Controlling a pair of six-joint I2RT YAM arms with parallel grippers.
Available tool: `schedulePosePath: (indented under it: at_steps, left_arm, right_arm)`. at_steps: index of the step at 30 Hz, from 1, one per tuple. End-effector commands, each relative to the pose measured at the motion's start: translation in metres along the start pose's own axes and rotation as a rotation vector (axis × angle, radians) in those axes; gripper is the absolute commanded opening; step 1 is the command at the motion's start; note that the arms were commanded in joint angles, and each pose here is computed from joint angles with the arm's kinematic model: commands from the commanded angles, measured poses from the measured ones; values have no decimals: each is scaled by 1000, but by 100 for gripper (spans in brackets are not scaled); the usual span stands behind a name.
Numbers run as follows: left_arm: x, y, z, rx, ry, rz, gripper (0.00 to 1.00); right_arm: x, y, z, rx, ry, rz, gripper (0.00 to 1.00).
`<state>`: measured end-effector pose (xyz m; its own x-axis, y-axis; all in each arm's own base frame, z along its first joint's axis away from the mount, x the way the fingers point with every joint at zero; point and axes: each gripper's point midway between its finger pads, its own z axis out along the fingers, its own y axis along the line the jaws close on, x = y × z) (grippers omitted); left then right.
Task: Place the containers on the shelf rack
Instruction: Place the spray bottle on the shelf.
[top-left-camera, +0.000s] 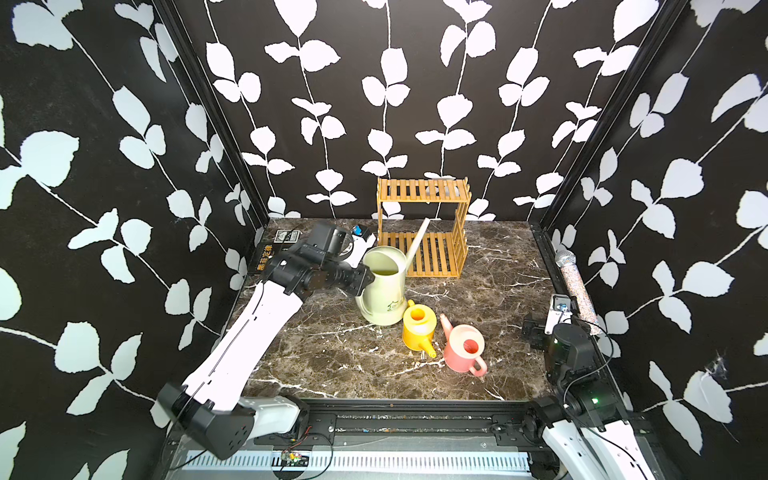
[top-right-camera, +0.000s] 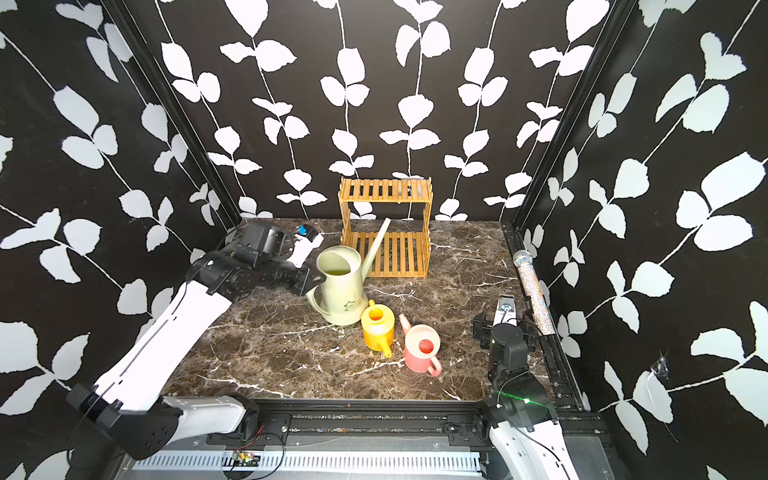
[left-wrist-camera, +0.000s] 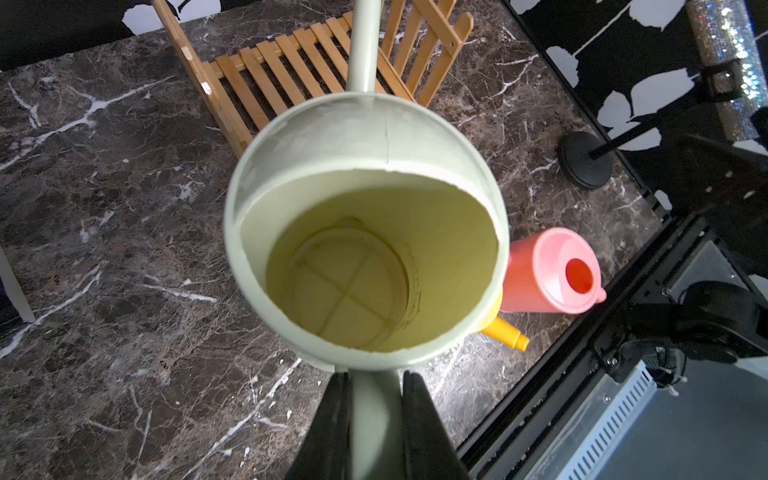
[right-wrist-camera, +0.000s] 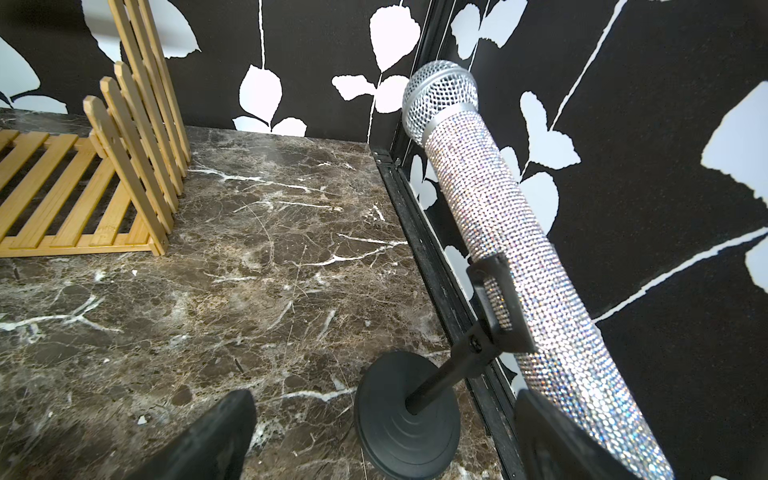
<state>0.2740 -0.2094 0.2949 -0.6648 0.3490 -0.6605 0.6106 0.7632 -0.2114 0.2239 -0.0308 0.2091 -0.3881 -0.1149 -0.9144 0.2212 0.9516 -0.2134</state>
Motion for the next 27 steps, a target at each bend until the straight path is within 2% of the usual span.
schedulePosePath:
  at_steps: [1,11,23,27]
  left_arm:
    - [-45,-5,-5,-27,-143,25,0]
    - [-100,2,13,-93,-310,7,0]
    - [-128,-14,73,-82,-286,-19,0]
    - [-138,-12,87,-105,-305,-76,0]
  right_arm:
    - [-4,-3,2,22,-25,14,99]
    - [-5,-12,1,67,-32,19,99]
    - [-7,-23,-1,113,-49,39,98]
    - [-7,-26,-2,122,-57,44,99]
